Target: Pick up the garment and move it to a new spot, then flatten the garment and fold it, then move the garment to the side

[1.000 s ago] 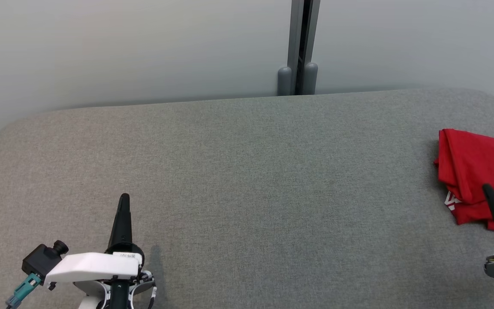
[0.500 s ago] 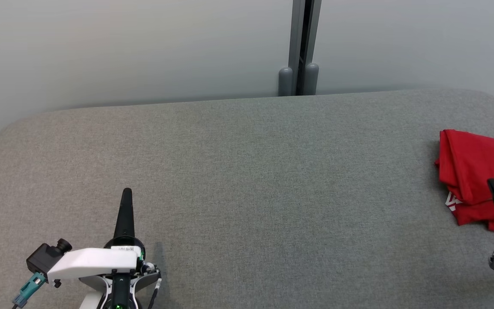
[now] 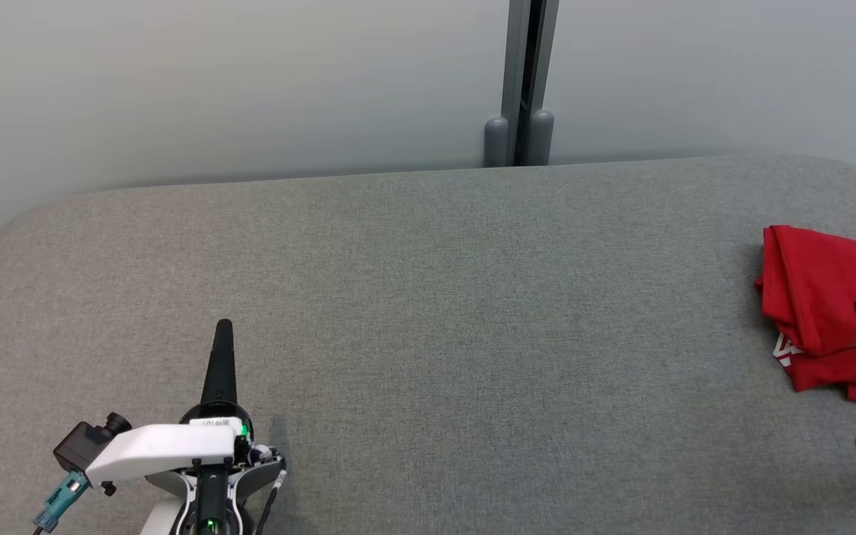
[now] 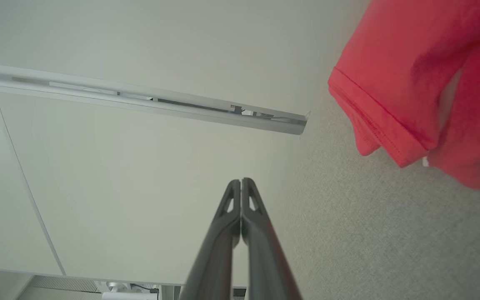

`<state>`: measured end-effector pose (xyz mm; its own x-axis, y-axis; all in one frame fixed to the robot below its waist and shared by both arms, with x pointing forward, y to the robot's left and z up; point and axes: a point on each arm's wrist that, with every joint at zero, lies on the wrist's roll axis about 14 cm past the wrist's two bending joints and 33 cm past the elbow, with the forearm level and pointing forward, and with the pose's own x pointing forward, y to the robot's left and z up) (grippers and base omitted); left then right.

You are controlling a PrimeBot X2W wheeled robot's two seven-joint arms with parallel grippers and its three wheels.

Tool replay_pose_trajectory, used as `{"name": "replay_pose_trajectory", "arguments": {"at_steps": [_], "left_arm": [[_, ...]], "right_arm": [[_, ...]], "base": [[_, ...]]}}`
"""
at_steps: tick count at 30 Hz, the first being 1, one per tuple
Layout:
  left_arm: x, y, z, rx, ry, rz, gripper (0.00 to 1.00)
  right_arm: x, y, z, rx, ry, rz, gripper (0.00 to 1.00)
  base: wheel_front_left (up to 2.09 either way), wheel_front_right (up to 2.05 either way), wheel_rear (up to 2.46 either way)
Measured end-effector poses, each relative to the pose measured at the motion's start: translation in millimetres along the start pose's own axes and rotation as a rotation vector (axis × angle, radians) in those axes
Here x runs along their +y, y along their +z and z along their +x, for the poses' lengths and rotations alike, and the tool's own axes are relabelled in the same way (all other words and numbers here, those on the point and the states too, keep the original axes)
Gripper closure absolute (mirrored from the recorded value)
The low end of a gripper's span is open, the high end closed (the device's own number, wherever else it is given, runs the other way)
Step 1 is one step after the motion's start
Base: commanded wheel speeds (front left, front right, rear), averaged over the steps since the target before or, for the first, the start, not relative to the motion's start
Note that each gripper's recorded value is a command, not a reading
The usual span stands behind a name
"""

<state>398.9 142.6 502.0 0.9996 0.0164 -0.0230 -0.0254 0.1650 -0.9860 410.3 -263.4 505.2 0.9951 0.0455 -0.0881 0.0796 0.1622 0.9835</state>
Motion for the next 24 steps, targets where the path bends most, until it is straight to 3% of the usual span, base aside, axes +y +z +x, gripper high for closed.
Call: {"name": "replay_pose_trajectory", "arguments": {"at_steps": [24], "left_arm": [[-2.8,-3.6,3.4,-0.023,0.001,-0.169,1.0]], "right_arm": [[11.1,8.1,5.6,0.006,0.069,0.171,1.0]], "base": [[0.0,0.0,0.0]]}}
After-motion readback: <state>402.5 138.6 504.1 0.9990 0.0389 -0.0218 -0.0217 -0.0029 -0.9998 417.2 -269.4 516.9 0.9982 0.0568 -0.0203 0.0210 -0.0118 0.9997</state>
